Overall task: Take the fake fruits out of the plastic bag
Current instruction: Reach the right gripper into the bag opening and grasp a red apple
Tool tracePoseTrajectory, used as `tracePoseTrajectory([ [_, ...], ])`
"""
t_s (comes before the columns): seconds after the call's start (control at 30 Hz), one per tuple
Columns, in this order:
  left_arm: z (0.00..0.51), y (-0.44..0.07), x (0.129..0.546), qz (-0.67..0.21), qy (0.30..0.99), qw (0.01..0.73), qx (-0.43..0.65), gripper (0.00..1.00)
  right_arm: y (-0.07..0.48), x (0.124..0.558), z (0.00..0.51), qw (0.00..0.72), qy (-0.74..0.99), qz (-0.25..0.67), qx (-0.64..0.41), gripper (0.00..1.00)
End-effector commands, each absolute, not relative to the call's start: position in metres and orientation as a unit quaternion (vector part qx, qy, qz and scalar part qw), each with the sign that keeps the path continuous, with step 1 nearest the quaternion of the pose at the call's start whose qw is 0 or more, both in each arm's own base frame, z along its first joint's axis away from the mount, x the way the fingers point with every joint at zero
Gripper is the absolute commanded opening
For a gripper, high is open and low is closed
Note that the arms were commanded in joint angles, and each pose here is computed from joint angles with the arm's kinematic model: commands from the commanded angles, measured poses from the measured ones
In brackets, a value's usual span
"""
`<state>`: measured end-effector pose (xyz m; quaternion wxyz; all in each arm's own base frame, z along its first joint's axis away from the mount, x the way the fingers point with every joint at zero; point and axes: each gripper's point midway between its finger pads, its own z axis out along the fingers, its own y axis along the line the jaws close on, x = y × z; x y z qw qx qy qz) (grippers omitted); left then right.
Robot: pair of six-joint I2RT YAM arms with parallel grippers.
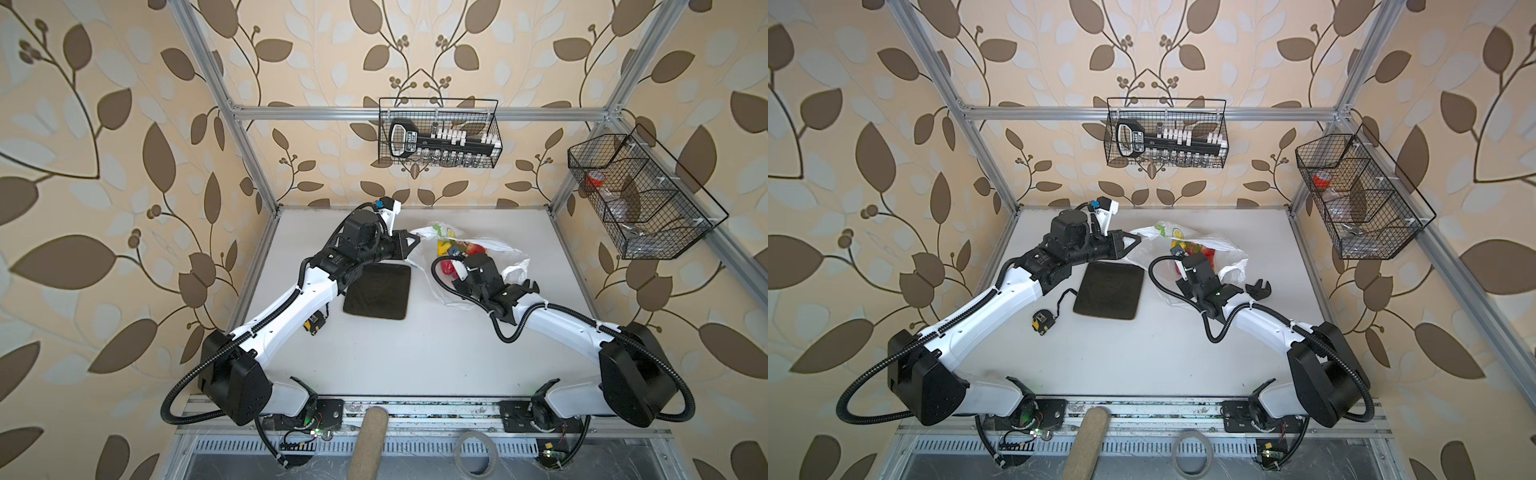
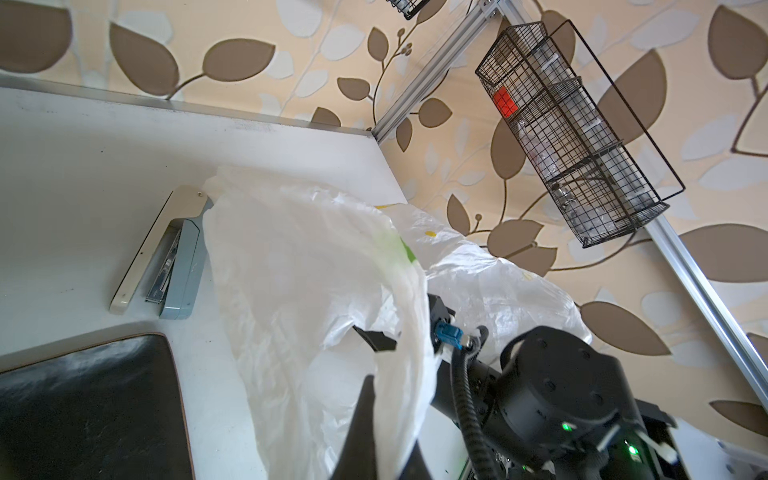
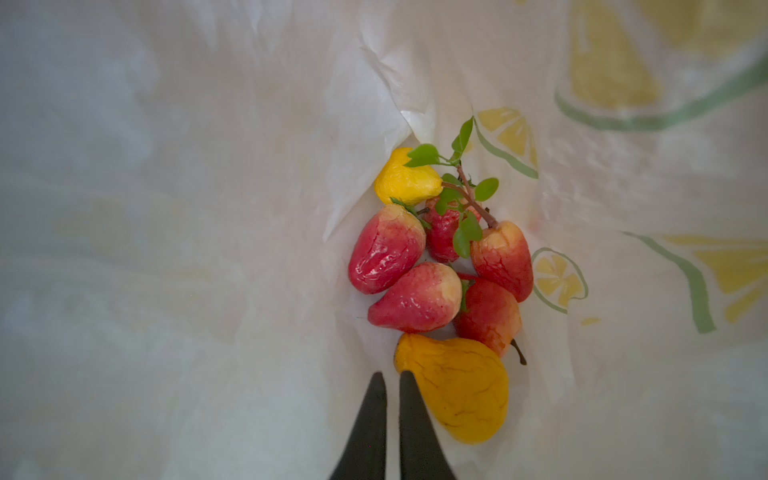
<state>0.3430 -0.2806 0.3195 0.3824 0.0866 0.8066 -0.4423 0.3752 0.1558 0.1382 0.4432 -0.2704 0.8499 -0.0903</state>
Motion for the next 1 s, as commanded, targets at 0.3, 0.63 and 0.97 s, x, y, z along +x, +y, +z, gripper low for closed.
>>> tracePoseTrajectory([
  [0.3,0.349,-0.277,0.316,-0.455,0.789,0.398,0.108,0.0,0.144,0.405,0.11,0.384,0.923,-0.014,-0.005,0.35],
  [0.63,0.32,-0.278,0.294,-0.436,0.814,0.361,0.129,0.0,0.133,0.439,0.102,0.404,0.902,-0.029,0.15,0.51],
  [0.97,0.315,-0.28,0.29,-0.435,0.817,0.355,0.133,0.0,0.12,0.461,0.072,0.375,0.905,-0.01,0.2,0.56],
])
